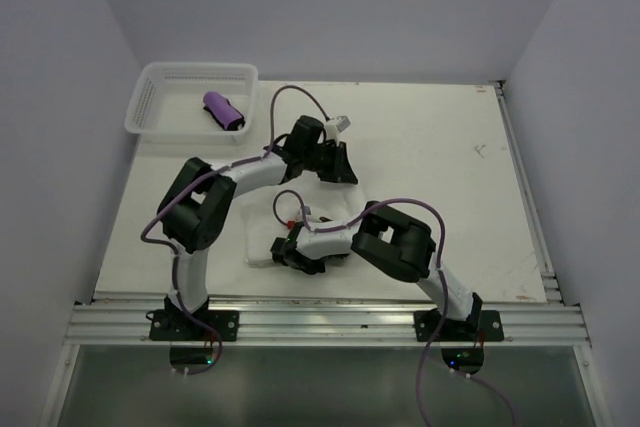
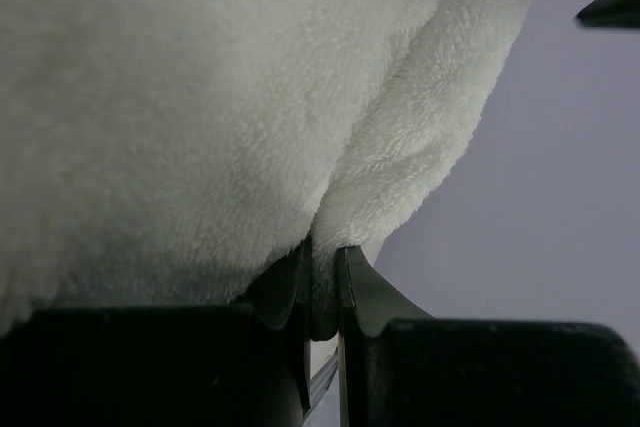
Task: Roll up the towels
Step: Roll the towel
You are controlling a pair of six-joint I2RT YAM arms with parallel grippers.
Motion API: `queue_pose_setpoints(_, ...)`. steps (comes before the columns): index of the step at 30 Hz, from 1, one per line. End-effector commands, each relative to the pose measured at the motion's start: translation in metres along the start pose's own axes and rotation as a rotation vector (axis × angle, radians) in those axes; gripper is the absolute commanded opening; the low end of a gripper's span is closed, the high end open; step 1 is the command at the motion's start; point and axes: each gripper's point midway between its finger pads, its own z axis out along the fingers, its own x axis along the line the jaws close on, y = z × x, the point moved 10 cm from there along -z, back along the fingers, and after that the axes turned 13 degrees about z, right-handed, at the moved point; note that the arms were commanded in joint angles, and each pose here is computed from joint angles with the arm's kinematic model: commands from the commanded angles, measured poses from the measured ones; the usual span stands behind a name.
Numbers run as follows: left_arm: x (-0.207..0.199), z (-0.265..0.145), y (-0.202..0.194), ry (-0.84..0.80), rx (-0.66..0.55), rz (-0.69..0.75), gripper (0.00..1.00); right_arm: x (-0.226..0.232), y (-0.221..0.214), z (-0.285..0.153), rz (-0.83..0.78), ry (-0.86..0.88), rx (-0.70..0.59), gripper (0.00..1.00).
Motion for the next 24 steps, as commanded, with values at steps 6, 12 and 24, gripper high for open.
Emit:
queue_pose_setpoints(6, -0.012, 0.011, -0.047, -0.085, 0.144, -0.046, 0.12, 0.038, -0.002, 0.003, 0.076, 0.153, 0.068, 0.0)
queue_pose_setpoints(12, -0.006, 0.017, -0.055, -0.073, 0.163, -0.063, 0.12, 0.038, -0.001, 0.003, 0.076, 0.15, 0.065, 0.0)
queue_pose_setpoints(24, 0.023, 0.019, -0.059, 0.028, 0.158, -0.086, 0.06, 0.01, 0.003, -0.011, 0.156, 0.137, 0.028, 0.22)
